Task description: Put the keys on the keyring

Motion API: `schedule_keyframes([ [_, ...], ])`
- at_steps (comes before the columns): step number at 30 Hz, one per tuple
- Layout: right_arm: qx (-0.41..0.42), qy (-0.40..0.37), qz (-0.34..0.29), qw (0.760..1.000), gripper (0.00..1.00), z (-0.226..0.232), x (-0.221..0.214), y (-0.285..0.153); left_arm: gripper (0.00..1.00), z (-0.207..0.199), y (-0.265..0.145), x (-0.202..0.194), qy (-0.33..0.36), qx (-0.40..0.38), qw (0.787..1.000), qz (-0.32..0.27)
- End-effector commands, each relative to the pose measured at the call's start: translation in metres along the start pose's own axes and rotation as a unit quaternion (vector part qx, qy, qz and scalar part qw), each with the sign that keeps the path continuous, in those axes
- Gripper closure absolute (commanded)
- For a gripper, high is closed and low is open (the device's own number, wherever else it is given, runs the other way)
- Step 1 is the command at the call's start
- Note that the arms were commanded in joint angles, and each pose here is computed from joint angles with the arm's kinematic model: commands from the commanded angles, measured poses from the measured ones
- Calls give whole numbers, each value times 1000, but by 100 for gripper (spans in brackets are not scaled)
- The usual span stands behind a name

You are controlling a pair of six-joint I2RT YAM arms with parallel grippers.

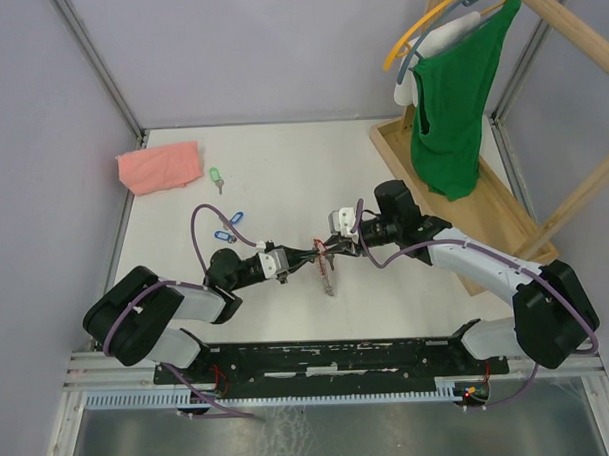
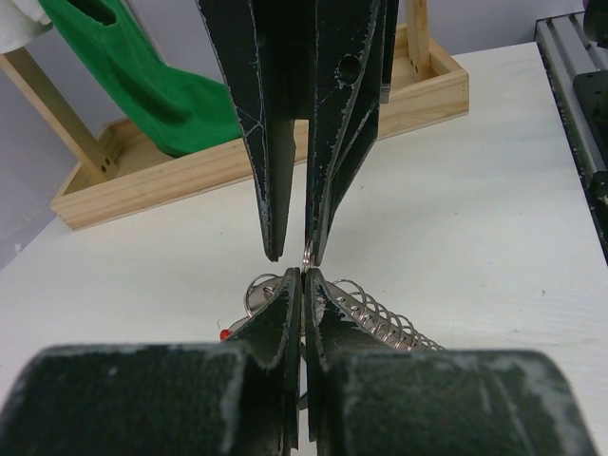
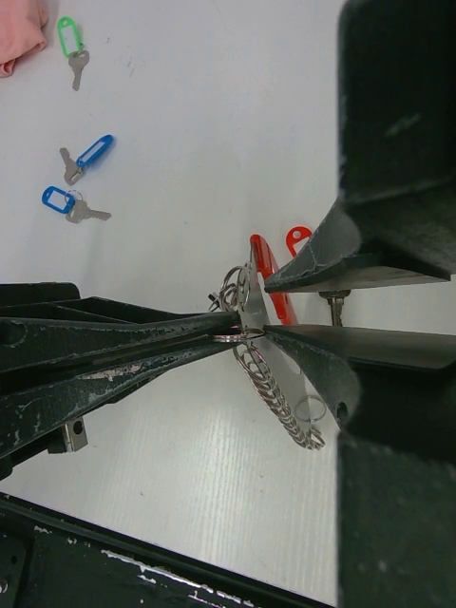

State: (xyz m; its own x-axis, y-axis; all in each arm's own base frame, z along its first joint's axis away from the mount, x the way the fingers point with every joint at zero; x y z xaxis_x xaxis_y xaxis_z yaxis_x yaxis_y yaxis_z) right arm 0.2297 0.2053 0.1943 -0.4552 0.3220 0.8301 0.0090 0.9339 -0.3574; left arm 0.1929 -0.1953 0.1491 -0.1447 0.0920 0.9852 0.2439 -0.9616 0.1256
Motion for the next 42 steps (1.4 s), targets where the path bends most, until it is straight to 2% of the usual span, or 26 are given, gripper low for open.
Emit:
schedule_keyframes([
  [1, 23, -8, -26, 999, 72, 0, 5, 5, 97, 3, 4, 19, 26, -1, 999, -48],
  [9, 29, -13, -20, 999, 72, 1, 4, 5, 97, 4, 4, 19, 28, 2, 998, -48],
  [16, 18, -21, -41, 999, 74, -2, 11, 7, 97, 3, 5, 19, 27, -5, 999, -47],
  [22, 21, -21, -46, 999, 82, -3, 12, 10, 97, 3, 6, 20, 24, -14, 998, -48],
  [25, 25, -17, -38, 999, 95, -4, 11, 10, 97, 3, 7, 19, 23, -13, 999, -47],
  [26, 28, -17, -31, 999, 98, -4, 11, 9, 97, 3, 6, 18, 23, -11, 999, -45],
  [28, 38, -4, -2, 999, 99, -3, 10, 5, 94, 4, 6, 17, 25, -4, 999, -37],
  [35, 67, -4, 113, 991, 99, -3, 23, 3, 73, 10, 8, 17, 24, -4, 1000, 14],
  [39, 81, -8, 170, 982, 99, -6, 31, 5, 69, 7, 8, 17, 24, -15, 999, 18],
  [42, 85, -11, 186, 979, 99, -8, 37, 7, 68, 7, 9, 15, 21, -23, 999, 23],
])
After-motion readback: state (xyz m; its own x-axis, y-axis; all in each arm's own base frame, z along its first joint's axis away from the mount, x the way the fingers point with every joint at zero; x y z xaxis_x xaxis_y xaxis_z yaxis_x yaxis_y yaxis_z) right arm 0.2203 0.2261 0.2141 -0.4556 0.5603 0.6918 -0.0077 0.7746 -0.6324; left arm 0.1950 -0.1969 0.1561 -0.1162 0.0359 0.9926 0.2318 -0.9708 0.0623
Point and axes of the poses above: each gripper's point midway between its finger pads, its own y axis out along the fingers, its own z axis along the line the jaws close on, x = y × z, the point moved 10 cm from there along -y, back along the fingers, and after that the axes turned 12 degrees about -y, right-handed, at the moved point
